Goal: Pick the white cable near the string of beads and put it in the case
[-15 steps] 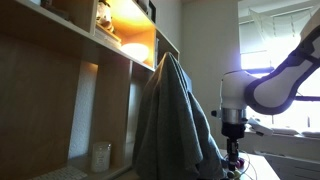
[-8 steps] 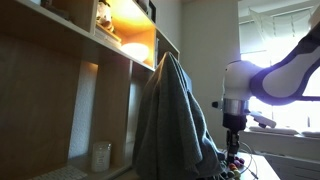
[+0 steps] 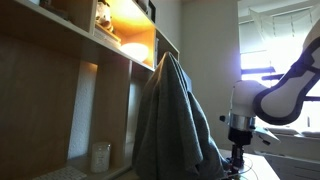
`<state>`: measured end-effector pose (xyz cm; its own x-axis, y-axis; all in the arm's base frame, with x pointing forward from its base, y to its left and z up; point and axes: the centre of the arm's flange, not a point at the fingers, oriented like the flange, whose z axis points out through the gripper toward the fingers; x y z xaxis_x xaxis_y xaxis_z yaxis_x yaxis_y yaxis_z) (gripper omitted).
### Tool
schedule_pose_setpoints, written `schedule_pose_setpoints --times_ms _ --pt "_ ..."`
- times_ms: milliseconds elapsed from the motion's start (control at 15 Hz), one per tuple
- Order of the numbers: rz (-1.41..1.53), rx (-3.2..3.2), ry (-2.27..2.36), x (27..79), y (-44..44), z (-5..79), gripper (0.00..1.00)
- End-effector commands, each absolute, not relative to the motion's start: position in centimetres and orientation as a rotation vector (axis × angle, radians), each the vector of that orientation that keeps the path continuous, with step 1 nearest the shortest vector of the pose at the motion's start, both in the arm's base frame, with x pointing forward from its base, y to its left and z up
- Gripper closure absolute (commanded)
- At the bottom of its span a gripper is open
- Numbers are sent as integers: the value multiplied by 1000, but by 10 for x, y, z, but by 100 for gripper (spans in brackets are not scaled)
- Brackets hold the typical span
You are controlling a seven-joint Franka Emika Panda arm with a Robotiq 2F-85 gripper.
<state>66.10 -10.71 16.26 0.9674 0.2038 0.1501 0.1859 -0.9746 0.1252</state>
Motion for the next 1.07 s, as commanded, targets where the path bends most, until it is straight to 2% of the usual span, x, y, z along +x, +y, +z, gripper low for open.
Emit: schedule_pose_setpoints --times_ms 0,67,933,1000 --pt "274 3038 295 665 -116 153 99" --pt "238 3018 283 659 -113 154 97" --pt "241 3027 278 661 -113 151 97" --pt "241 3027 278 661 -113 151 99"
